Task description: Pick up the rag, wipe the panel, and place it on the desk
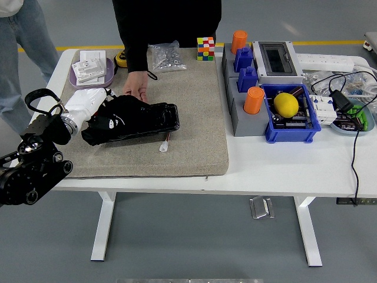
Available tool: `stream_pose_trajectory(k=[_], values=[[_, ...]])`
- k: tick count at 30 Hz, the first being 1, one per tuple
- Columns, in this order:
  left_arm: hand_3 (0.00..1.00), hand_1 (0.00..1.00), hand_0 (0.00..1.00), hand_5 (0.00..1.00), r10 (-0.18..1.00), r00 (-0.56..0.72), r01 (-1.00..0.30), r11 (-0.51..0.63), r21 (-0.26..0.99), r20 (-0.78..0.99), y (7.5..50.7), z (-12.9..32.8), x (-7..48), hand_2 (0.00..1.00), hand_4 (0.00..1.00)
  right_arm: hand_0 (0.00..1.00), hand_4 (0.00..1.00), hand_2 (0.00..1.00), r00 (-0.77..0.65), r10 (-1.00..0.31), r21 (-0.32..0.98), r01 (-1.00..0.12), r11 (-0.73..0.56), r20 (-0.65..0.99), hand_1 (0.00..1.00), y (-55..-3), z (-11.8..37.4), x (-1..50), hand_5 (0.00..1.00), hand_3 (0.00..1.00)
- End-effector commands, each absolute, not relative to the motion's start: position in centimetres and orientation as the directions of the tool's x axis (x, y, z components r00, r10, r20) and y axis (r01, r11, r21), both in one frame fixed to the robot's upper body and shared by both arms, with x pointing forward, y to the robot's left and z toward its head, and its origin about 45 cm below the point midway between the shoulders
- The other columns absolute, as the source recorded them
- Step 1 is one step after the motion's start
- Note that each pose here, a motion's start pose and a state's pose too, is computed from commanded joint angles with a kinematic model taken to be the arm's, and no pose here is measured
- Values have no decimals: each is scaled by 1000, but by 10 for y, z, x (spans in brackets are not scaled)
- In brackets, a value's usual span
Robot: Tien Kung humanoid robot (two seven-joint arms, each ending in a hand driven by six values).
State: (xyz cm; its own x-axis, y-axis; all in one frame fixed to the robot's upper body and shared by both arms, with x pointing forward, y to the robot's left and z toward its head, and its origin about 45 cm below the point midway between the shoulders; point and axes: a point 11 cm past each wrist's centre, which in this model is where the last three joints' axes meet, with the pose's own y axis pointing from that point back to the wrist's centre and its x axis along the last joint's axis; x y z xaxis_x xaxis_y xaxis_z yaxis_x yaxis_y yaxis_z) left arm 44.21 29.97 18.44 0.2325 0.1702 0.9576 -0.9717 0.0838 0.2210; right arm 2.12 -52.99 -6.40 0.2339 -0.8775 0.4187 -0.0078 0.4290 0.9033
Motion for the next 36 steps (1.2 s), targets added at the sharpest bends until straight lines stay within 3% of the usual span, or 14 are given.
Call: stream_pose_trajectory(k=[17, 36], values=[[350, 150, 224, 2, 135, 216, -976, 21, 215, 967, 335, 188, 439, 454, 238, 712, 971, 687, 230, -880, 905, -5, 426, 415, 651, -528, -65, 19, 431, 596], [350, 149, 221, 2, 125, 211, -977, 13, 211, 970, 340, 190, 439, 453, 228, 710, 971, 687, 227, -881, 905, -6, 425, 415, 650, -528, -65, 19, 429, 595]])
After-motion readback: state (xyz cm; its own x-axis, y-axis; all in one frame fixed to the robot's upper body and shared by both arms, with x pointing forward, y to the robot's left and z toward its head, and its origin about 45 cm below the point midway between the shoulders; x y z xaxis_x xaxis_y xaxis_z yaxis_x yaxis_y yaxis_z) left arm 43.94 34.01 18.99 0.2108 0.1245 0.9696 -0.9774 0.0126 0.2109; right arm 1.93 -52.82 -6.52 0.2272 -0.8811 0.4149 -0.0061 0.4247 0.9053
